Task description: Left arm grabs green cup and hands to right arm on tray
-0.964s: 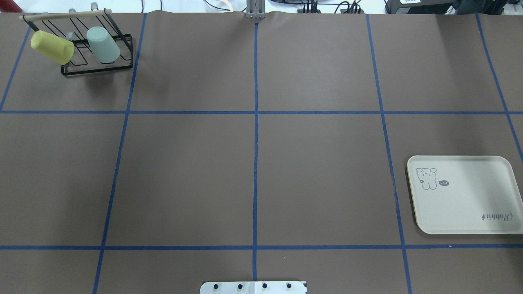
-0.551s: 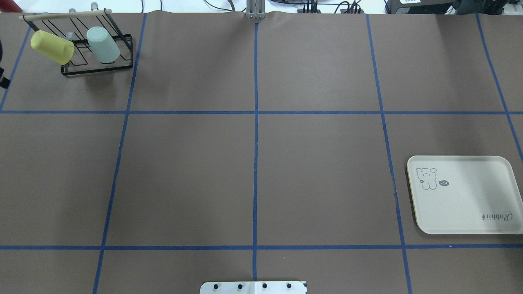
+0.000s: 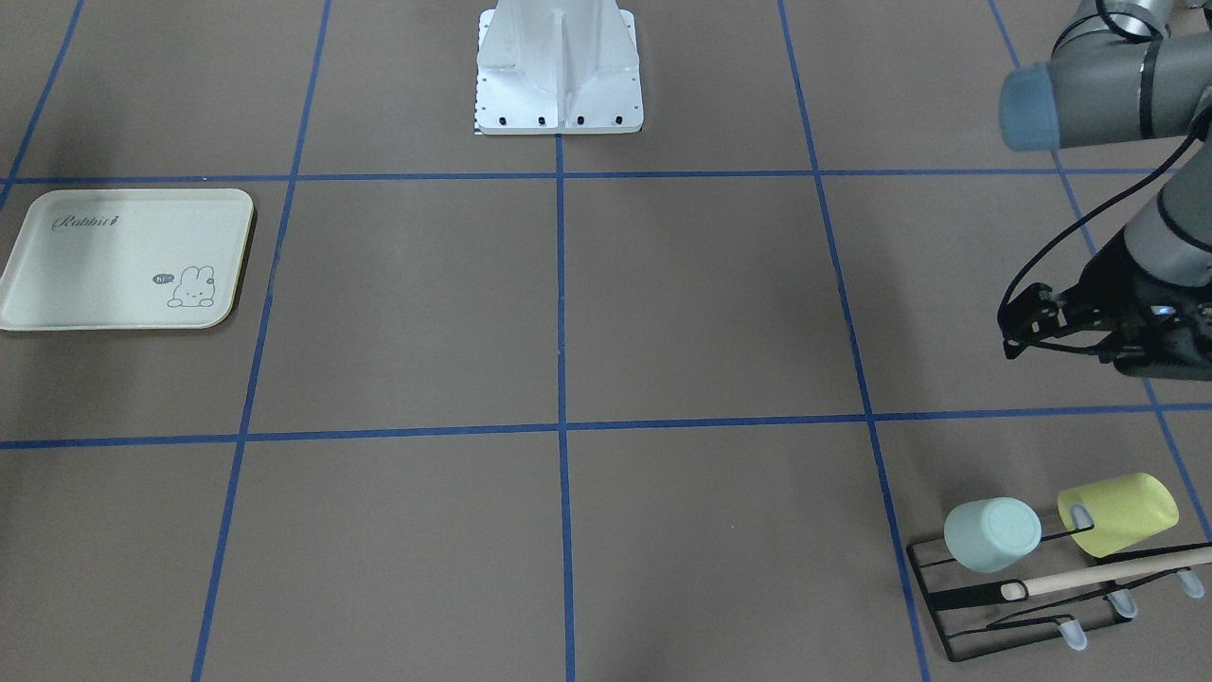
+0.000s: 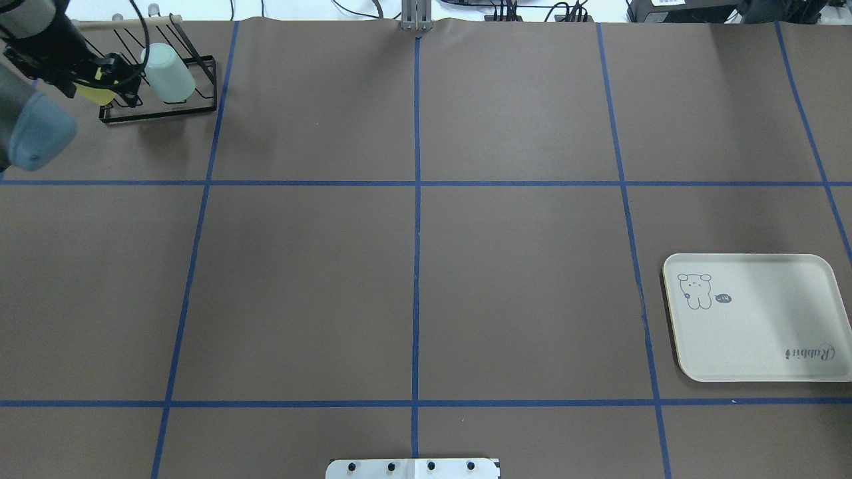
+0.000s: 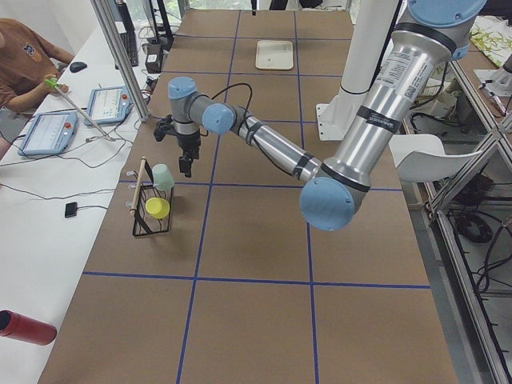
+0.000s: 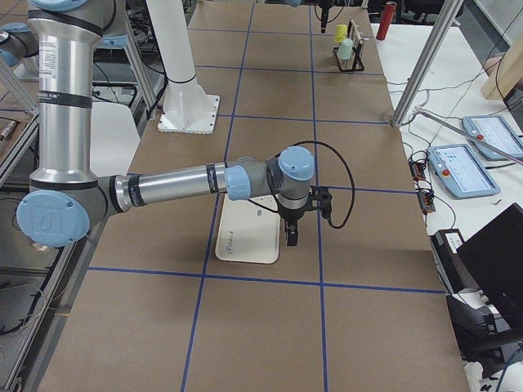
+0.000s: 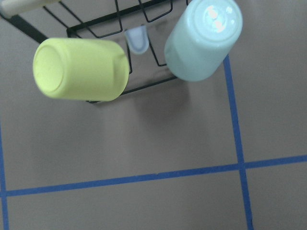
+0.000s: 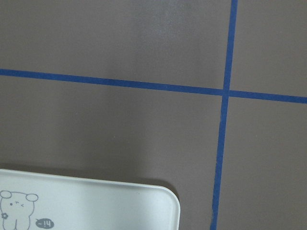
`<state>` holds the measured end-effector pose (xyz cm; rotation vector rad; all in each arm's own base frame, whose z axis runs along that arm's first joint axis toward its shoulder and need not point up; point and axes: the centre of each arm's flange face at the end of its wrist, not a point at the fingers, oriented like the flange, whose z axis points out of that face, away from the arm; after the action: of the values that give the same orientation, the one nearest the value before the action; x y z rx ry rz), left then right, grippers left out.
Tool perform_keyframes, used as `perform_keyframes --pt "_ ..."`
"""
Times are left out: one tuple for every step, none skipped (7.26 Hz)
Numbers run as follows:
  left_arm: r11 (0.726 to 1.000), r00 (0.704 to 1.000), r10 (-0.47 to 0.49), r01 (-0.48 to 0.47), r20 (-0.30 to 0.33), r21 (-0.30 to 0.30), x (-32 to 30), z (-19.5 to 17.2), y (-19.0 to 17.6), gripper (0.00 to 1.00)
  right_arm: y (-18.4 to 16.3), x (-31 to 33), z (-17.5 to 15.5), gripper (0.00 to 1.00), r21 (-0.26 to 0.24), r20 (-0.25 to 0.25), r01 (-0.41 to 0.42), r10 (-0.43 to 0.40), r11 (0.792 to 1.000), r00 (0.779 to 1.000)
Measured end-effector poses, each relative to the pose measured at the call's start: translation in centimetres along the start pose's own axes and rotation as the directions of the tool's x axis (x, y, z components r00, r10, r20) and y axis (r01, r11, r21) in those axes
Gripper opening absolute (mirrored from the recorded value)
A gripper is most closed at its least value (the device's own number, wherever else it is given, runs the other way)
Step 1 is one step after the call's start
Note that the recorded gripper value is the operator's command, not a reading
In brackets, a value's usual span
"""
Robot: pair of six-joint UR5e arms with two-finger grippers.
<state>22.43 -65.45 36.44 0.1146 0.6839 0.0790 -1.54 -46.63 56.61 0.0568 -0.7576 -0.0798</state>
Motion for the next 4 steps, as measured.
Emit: perform_keyframes --pt "1.000 1.000 0.003 -0.003 0.020 -0.014 2.0 1.1 -2.6 0.99 0.0 -0.1 0.2 1.00 -0.004 -0.001 0.004 -0.004 1.000 1.000" --pt "1.000 0.999 0.008 -0.007 0.048 -0.023 2.8 2.0 -4.4 0.99 0.0 -0.1 0.4 1.00 -0.007 -0.003 0.006 -0.006 1.000 1.000" --pt "1.000 0.997 0.014 -0.012 0.075 -0.029 3.0 2.9 -5.7 0.99 0.0 -0.2 0.5 1.00 -0.010 -0.003 0.008 -0.008 1.000 1.000" --pt "0.999 0.996 0.017 -0.015 0.091 -0.032 3.0 3.7 -6.8 0.99 0.0 -0.3 0.7 1.00 -0.013 -0.002 0.010 -0.010 1.000 1.000"
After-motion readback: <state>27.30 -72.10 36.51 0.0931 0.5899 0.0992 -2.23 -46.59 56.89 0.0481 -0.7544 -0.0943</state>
